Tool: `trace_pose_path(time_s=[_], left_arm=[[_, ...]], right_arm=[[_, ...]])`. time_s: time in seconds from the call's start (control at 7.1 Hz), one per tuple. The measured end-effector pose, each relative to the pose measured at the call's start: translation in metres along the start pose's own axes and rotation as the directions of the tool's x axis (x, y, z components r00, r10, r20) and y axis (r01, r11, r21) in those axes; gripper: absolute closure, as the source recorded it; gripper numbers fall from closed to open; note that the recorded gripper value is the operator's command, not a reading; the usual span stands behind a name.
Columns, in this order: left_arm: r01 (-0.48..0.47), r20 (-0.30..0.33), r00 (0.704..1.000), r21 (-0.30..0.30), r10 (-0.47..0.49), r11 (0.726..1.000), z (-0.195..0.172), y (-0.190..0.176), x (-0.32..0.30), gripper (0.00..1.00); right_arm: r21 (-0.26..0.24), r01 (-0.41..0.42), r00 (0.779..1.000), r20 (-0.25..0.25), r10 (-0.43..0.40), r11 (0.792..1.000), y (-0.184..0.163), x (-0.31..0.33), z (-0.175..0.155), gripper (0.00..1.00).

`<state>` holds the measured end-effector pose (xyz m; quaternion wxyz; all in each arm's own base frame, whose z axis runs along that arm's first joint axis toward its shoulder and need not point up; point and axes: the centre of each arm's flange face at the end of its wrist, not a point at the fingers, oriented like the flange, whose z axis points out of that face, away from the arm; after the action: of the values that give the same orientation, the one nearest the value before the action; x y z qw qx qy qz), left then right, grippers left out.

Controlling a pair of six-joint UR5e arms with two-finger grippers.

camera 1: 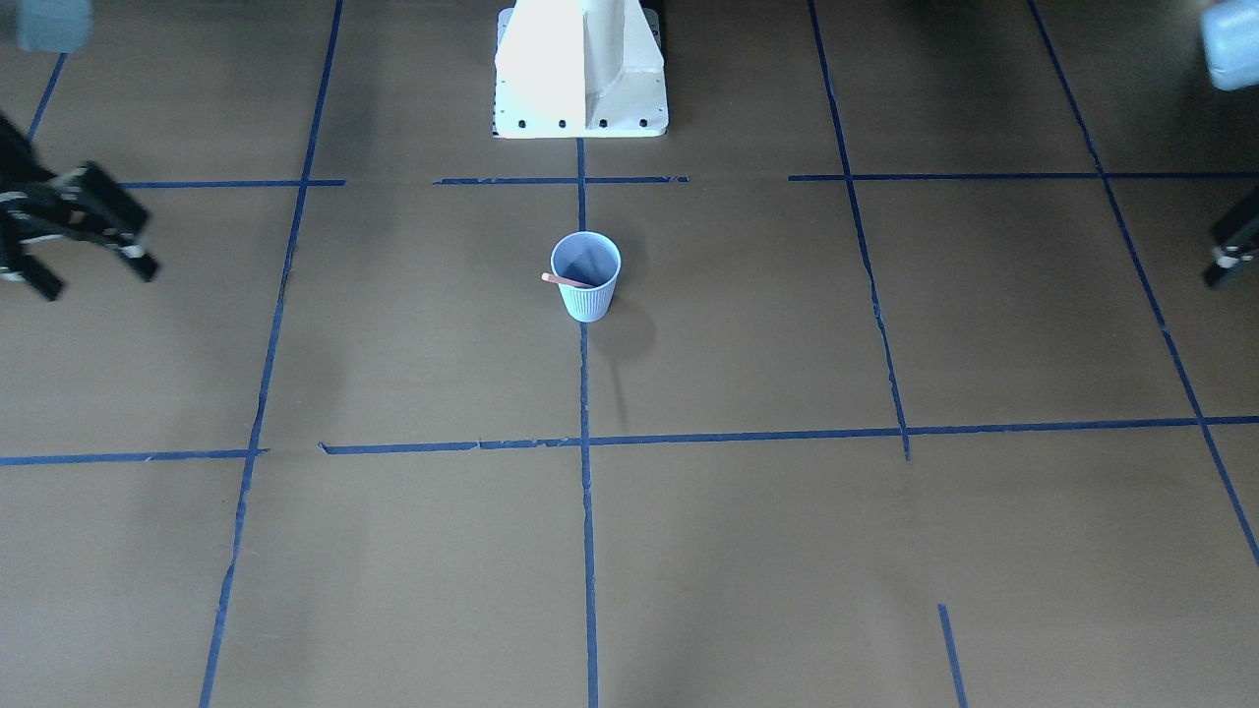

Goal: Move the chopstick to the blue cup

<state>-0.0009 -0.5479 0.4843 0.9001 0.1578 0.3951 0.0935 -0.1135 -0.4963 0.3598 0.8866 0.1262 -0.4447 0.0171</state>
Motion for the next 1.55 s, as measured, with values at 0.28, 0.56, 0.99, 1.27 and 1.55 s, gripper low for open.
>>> trace_pose_path(time_s=[0.28,0.56,0.99,1.27,1.55], left_arm=[[-0.108,0.012,0.994,-0.049,0.109,0.993,0.012,0.016,-0.086,0.0],[-0.128,0.01,0.992,-0.1,0.13,0.987,0.026,0.03,-0.129,0.0],[-0.011,-0.008,1.0,-0.212,0.009,0.977,0.031,0.034,-0.136,0.0],[0.058,-0.005,0.998,-0.256,-0.061,0.965,0.046,0.069,-0.148,0.0],[0.067,0.005,0.998,-0.256,-0.068,0.964,0.045,0.107,-0.144,0.0]], right_arm=[[-0.101,0.113,0.988,-0.096,-0.123,0.988,0.001,0.116,-0.029,0.0],[-0.226,0.181,0.972,-0.109,-0.21,0.957,0.017,0.227,-0.023,0.0],[-0.309,0.137,0.979,-0.1,-0.175,0.941,0.059,0.317,-0.007,0.0],[-0.315,0.12,0.982,-0.102,-0.159,0.941,0.091,0.328,-0.012,0.0],[-0.304,0.114,0.983,-0.101,-0.151,0.946,0.098,0.323,-0.018,0.0]])
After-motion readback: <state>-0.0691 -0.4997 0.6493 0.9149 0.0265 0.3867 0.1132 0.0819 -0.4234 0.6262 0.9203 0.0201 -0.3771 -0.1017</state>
